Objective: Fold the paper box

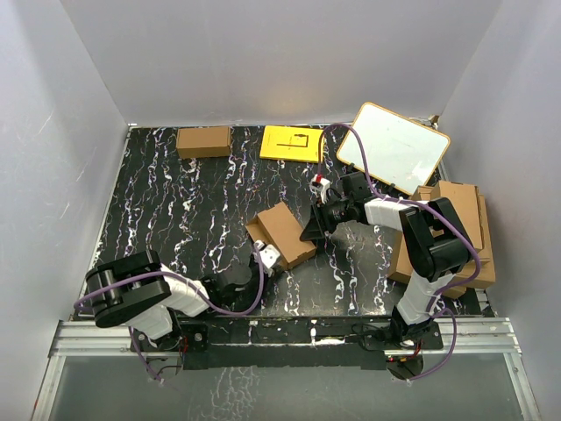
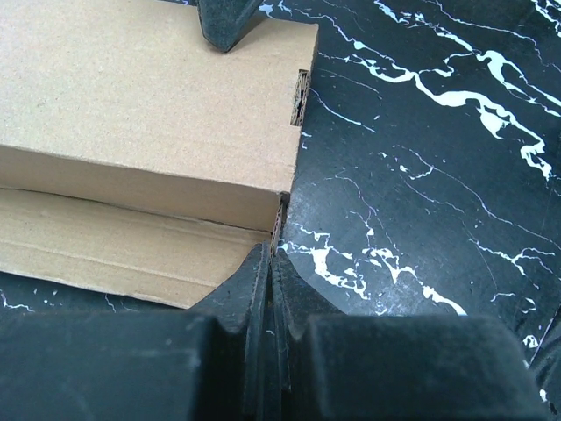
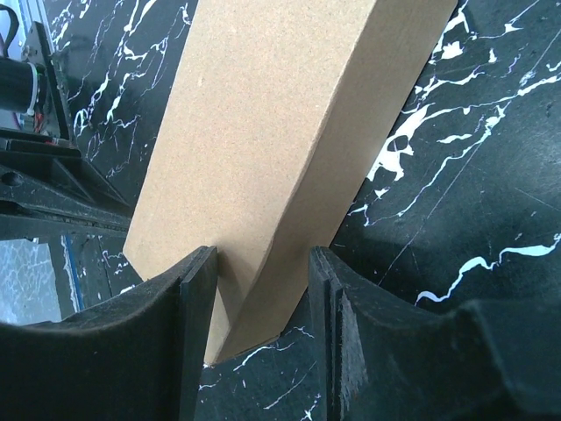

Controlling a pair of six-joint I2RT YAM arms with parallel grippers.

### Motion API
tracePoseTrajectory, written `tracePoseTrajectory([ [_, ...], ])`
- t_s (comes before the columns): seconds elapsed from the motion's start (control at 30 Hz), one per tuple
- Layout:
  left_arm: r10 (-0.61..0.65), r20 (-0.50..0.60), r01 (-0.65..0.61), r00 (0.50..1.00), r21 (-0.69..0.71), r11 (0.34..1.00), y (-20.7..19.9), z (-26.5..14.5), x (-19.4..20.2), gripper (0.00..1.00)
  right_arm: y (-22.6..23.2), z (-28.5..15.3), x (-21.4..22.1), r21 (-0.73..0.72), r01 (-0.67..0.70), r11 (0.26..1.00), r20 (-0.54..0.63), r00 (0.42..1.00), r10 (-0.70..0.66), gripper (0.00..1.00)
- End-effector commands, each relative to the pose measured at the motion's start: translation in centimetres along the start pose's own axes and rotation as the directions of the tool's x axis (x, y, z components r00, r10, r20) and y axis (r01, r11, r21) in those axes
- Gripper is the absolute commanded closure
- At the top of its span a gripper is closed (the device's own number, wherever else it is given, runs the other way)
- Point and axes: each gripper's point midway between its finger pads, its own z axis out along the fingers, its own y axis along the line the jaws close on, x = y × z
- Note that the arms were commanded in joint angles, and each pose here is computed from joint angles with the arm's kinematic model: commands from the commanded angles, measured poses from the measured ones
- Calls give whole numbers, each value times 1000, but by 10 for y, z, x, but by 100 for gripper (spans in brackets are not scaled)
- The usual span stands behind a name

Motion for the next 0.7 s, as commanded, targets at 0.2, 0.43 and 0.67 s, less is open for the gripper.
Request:
tracePoseTrajectory([
  [0.2, -49, 0, 49, 999, -48, 998, 3, 9, -24, 100, -12, 3, -1, 44, 52, 998, -9, 999, -51, 51],
  [0.43, -66, -36, 64, 997, -64, 996, 2, 14, -31, 90, -9, 4, -1, 30, 59, 998, -10, 998, -59, 51],
  [0.67, -93, -51, 90, 994, -71, 993, 0, 11, -46, 77, -10, 3, -3, 34, 68, 997, -10, 998, -68, 50],
])
